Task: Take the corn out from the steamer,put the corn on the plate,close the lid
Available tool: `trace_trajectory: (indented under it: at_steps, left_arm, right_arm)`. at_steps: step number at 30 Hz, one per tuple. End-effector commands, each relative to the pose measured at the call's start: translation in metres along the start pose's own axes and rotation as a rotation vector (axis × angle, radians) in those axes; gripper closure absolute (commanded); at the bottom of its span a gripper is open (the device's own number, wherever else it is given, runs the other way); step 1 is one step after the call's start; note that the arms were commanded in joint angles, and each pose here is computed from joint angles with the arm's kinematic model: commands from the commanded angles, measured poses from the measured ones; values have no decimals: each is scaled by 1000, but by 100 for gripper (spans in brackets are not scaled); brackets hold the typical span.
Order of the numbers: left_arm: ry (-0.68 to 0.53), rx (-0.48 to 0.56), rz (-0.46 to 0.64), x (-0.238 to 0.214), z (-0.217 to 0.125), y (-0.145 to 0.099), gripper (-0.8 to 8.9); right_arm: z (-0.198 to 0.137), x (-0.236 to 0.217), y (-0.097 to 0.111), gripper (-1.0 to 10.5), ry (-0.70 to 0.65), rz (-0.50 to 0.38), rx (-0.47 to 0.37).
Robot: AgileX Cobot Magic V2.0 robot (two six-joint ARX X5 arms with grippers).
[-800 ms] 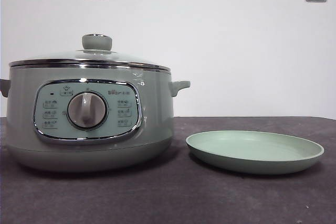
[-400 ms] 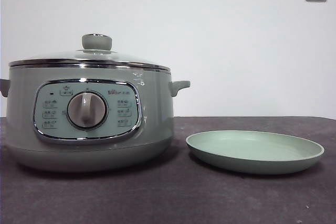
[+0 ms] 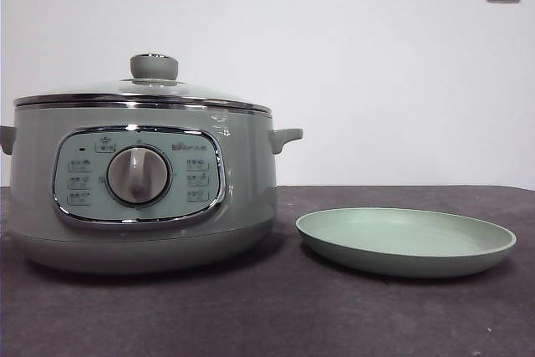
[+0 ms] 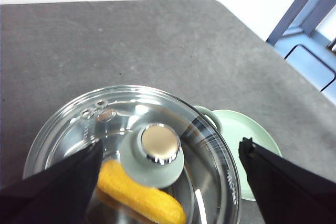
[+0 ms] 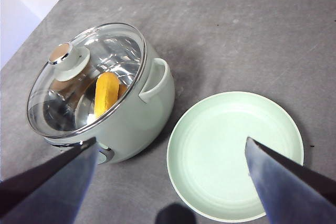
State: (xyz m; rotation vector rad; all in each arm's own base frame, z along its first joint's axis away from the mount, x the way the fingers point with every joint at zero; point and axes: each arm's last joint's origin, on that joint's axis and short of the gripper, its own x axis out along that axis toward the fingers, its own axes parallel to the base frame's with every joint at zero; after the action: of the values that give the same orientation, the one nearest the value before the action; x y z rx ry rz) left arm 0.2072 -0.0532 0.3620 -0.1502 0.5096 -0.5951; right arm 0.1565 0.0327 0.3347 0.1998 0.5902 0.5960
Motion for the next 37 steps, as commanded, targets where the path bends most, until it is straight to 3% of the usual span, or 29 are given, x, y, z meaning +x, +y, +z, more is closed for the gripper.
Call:
trace_trajectory:
  at_steps: [1, 13, 25, 33, 37]
  left_arm:
    - [28, 52, 25, 17, 7, -4, 377]
    - [184, 136, 149, 82, 0, -13, 378]
    - [325, 137, 157, 114, -20, -13, 385]
    - [336, 170, 153, 114, -20, -13, 823]
    - [295, 187, 146, 115, -17, -14, 822]
  right_arm:
    - [1, 0, 0, 480, -3, -1, -8]
    - [0, 0, 0, 480, 3, -2, -5]
    - [-2, 0, 0, 480, 18, -7, 3]
    - [-2, 0, 0, 482, 18, -7, 4]
    - [-2, 0, 0, 482, 17, -7, 4]
